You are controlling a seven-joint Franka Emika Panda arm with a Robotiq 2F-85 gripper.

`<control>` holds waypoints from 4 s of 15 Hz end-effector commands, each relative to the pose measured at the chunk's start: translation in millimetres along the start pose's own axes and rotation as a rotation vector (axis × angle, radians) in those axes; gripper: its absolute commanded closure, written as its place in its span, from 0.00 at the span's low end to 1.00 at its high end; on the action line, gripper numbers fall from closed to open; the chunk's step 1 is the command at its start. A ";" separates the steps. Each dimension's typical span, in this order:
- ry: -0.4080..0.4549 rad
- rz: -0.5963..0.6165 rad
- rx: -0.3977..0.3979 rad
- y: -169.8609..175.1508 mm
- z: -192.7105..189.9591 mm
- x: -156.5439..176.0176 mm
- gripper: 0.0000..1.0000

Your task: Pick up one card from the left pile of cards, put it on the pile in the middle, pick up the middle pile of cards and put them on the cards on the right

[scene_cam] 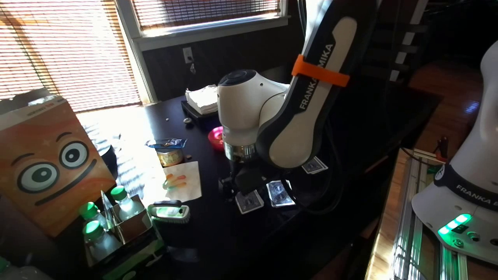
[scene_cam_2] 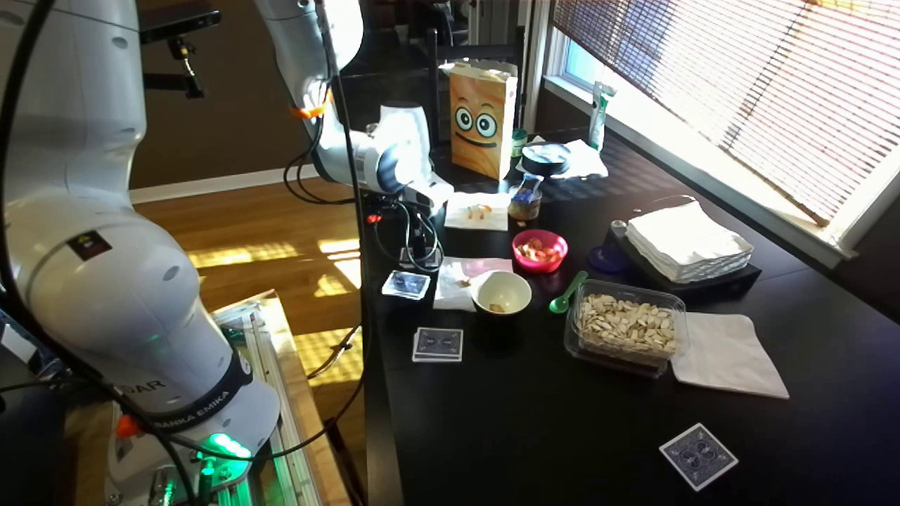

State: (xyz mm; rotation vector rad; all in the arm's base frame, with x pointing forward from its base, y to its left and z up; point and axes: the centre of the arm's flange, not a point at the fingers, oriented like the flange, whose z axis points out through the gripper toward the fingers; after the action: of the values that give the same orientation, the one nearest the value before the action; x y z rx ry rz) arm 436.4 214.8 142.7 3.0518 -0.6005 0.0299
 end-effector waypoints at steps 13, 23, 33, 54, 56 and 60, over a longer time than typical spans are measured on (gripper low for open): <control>-0.010 0.046 0.016 -11.2 13.3 10.4 0.28; 0.007 0.037 0.020 -14.5 9.7 15.9 0.80; 0.017 0.039 -0.004 -10.1 11.3 13.9 0.05; 0.018 0.032 -0.010 -8.2 12.4 12.9 0.28; 0.019 0.031 -0.008 -8.6 11.6 13.0 0.30; 0.021 0.030 -0.007 -8.5 10.6 13.7 0.35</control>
State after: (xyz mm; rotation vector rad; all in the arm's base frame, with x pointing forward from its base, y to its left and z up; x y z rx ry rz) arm 456.1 217.6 136.9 3.0424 -0.6417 0.0603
